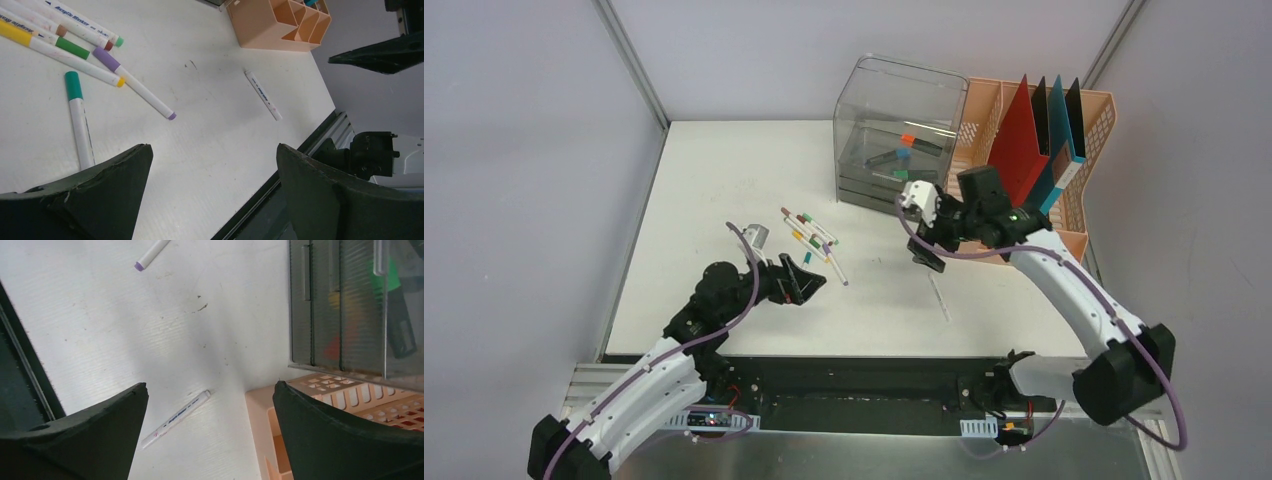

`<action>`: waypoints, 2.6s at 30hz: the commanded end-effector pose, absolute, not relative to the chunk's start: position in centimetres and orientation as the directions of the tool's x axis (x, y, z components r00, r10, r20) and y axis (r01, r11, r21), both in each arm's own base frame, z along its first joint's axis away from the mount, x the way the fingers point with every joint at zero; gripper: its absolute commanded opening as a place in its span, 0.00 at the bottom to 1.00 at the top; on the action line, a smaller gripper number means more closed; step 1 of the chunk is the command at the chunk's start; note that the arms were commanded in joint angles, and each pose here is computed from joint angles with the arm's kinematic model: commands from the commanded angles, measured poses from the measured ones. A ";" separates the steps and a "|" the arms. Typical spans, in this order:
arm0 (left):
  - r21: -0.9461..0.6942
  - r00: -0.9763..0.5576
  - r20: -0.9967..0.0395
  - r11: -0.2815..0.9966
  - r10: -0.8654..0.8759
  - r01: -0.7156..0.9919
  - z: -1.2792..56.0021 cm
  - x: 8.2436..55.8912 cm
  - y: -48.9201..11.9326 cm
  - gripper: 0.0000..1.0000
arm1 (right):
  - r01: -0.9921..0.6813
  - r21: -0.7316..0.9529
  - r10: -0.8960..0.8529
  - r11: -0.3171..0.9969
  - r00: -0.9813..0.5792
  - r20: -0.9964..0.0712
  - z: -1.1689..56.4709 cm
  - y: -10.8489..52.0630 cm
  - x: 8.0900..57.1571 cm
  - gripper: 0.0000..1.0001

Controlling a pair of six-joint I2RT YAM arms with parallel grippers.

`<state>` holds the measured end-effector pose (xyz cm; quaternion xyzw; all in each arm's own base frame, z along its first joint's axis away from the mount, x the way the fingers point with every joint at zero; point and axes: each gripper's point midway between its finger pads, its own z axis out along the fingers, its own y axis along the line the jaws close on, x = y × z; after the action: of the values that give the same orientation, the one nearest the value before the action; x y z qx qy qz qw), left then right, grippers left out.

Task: Organize the desk
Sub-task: Open the drawer in the storage box.

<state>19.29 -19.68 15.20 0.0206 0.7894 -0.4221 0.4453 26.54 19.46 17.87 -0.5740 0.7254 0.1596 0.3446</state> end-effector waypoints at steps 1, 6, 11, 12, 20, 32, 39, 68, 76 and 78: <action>-0.670 -0.532 -0.737 0.558 -0.417 0.490 18.8 21.0 -21.3 0.99 | -0.954 -0.131 -0.596 0.268 -0.057 -0.801 21.3 18.9 23.8 0.99; -0.684 -0.551 -0.724 0.530 -0.414 0.501 19.2 22.5 -23.0 0.99 | -0.911 -0.129 -0.520 0.392 -0.103 -0.848 23.1 15.6 23.6 0.99; -0.719 -0.594 -0.689 0.488 -0.414 0.495 19.2 24.5 -25.2 0.97 | -0.869 -0.154 -0.505 0.471 -0.122 -0.854 23.7 13.2 23.7 0.99; -0.725 -0.604 -0.683 0.483 -0.411 0.491 19.2 24.9 -25.6 0.97 | -0.865 -0.157 -0.507 0.477 -0.124 -0.853 23.5 12.9 23.8 0.99; -0.744 -0.653 -0.655 0.473 -0.380 0.471 18.4 28.4 -28.6 0.96 | -0.849 -0.109 -0.497 0.517 -0.194 -0.846 22.1 11.8 24.4 0.99; -0.852 -0.695 -0.519 0.368 -0.497 0.372 16.1 33.9 -32.2 0.89 | -0.844 -0.093 -0.509 0.529 -0.227 -0.831 21.1 11.3 24.8 0.99; -0.905 -0.710 -0.425 0.290 -0.561 0.312 13.7 37.1 -34.1 0.84 | -0.840 -0.107 -0.519 0.532 -0.224 -0.825 21.0 11.0 24.9 0.99; -0.944 -0.661 -0.310 0.302 -0.683 0.131 8.5 44.1 -35.8 0.52 | -0.848 -0.115 -0.534 0.517 -0.214 -0.818 20.8 10.9 24.7 0.99; -0.949 -0.649 -0.279 0.308 -0.707 0.073 7.3 44.8 -35.5 0.33 | -0.850 -0.114 -0.535 0.514 -0.214 -0.818 20.7 11.0 24.7 0.99; -0.950 -0.642 -0.274 0.307 -0.716 0.062 7.1 44.9 -35.4 0.31 | -0.851 -0.112 -0.535 0.513 -0.215 -0.817 20.7 11.0 24.7 0.99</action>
<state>43.36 -35.97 6.43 -0.2043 0.7374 -0.5485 0.3373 24.56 10.85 20.37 -0.4495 0.7662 0.1824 0.4214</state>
